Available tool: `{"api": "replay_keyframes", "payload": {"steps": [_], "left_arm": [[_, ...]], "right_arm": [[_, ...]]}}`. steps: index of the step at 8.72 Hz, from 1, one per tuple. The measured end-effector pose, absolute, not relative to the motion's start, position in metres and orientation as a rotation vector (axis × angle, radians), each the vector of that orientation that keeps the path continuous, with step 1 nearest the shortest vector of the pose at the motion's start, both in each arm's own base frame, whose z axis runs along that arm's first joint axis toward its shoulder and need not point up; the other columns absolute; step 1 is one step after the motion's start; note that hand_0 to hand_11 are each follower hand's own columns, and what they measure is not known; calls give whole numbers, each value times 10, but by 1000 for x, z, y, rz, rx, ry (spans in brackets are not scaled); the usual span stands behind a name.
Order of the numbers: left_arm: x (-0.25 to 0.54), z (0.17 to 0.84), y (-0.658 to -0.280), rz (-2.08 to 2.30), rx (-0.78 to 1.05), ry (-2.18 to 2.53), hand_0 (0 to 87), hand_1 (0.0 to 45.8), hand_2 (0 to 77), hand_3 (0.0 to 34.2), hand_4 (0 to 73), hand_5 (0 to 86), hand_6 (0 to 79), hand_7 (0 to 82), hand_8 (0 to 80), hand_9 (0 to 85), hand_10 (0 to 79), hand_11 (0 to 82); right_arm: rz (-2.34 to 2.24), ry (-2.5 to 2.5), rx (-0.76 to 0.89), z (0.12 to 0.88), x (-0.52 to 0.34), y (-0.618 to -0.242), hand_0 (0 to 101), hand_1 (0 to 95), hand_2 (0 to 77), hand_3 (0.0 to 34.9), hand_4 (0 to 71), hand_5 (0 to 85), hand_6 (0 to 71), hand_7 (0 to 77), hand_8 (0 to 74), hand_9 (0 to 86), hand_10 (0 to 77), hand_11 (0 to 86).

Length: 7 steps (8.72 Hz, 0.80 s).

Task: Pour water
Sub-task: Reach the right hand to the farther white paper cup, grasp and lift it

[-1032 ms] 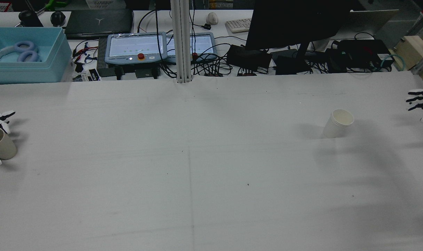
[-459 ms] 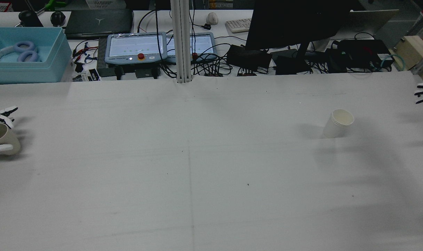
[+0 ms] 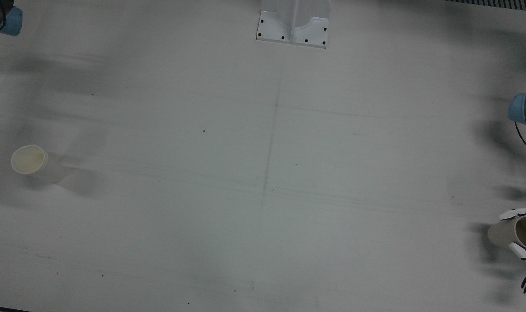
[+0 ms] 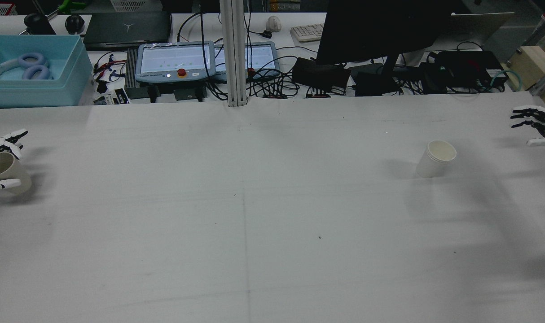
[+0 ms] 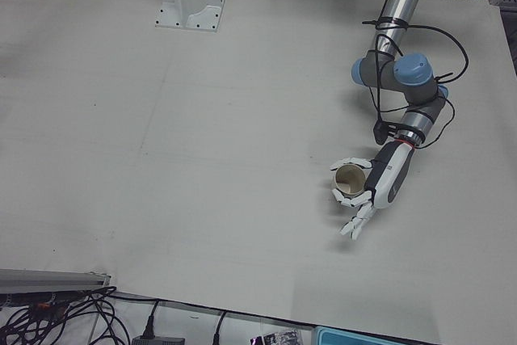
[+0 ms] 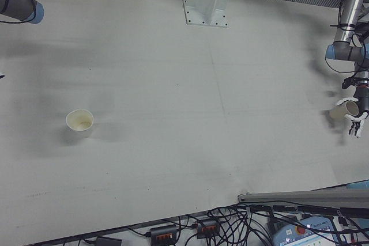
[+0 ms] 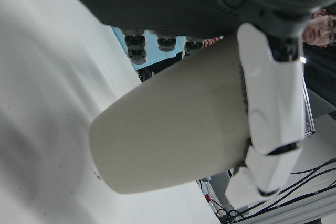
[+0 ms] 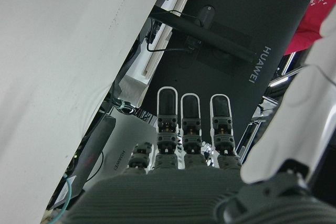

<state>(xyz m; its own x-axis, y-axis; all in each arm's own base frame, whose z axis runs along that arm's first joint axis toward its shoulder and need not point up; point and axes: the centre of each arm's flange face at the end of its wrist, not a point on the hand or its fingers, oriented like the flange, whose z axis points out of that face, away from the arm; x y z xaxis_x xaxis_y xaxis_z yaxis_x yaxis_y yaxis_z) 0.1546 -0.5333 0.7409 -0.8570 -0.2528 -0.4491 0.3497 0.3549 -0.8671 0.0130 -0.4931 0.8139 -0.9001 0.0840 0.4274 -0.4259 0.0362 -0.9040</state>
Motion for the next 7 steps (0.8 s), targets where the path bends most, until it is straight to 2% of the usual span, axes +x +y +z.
{"api": "replay_keyframes", "payload": {"steps": [1,2,3,4,5,6,7], "left_arm": [[155,736,-534,-1535,72,2113,558,235,267,49,398,453,49,114,54,11,60,104],[155,733,-534,-1542,58,2119,558,235,267,49,398,453,55,114,54,11,60,104],[154,732,-533,-1548,48,2124,556,235,267,50,398,453,55,104,49,11,60,104],[153,732,-532,-1555,38,2128,558,235,267,49,398,453,55,104,49,11,60,104],[152,734,-531,-1565,25,2128,564,235,267,49,398,453,55,104,49,5,60,104],[151,735,-530,-1572,17,2129,564,207,305,50,398,453,55,104,49,11,60,104],[150,736,-530,-1577,11,2129,568,207,305,50,398,453,55,104,49,11,60,104]], "right_arm": [[1873,-1965,342,812,-8,-514,478,71,0,1,213,273,202,311,207,273,38,54],[1823,-1968,344,806,-27,-530,478,71,0,1,213,273,202,311,207,273,38,54],[1773,-1975,342,796,-48,-542,490,104,0,1,169,240,169,267,185,213,11,5],[1738,-1984,339,788,-64,-550,492,104,0,0,169,240,153,267,175,207,5,5],[1715,-1988,334,783,-76,-552,492,104,0,0,136,245,153,256,175,207,5,11],[1697,-1989,323,781,-88,-551,500,120,0,0,120,245,153,256,175,207,0,5],[1684,-1996,314,778,-101,-547,507,120,0,0,104,240,153,256,175,207,0,5]]}}
